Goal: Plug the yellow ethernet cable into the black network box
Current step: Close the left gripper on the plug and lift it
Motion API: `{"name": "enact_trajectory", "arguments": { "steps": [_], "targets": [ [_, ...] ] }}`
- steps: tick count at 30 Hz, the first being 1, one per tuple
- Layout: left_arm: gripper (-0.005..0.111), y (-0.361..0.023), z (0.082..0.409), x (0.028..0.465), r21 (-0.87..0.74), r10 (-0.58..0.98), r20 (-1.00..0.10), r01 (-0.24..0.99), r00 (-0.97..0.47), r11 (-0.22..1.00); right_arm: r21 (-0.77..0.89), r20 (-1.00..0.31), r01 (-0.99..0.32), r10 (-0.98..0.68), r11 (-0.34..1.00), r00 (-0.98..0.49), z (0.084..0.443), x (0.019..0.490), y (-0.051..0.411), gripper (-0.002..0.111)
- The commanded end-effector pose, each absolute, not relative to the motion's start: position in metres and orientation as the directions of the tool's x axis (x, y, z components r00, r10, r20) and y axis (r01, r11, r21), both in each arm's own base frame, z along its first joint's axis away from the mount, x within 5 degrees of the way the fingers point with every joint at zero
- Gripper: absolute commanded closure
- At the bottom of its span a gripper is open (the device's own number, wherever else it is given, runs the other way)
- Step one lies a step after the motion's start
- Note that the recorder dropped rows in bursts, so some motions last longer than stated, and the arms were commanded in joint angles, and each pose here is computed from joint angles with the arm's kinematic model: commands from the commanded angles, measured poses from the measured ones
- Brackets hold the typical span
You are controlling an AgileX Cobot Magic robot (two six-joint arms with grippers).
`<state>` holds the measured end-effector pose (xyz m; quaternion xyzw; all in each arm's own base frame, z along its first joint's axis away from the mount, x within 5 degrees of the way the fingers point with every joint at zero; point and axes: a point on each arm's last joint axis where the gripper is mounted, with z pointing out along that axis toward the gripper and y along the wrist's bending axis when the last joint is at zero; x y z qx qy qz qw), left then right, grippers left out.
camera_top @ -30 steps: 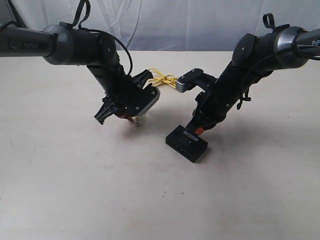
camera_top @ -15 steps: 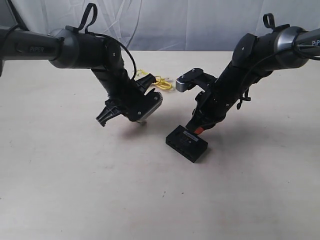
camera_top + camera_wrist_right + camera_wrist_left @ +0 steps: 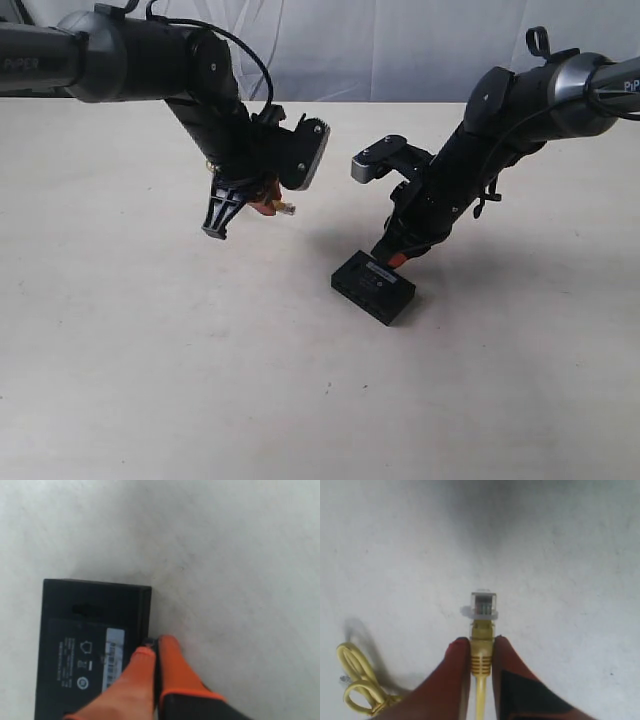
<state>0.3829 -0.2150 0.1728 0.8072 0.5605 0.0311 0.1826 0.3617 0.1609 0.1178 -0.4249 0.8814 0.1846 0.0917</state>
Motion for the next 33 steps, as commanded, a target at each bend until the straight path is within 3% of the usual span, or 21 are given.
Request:
{"name": "enact_trajectory", "arguments": {
  "steps": [1,15,33],
  "targets": [
    [0.107,-0.209,0.191,0.370,0.292,0.955,-0.190,0.942,0.229,-0.168,0.250,-0.317,-0.780,-0.713,0.574,-0.626,0.117,0.362,0.159,0.109],
    [0.107,-0.180,0.204,0.314,0.214,0.955,-0.285,0.967,-0.075,0.139,0.285,-0.287,-0.705,-0.644,0.650,-0.709,0.118,0.362,0.159,0.109],
    [0.107,-0.182,0.175,0.242,0.100,0.893,-0.378,0.948,-0.243,0.301,0.334,-0.210,-0.656,-0.625,0.677,-0.752,0.117,0.356,0.158,0.109]
  ]
}}
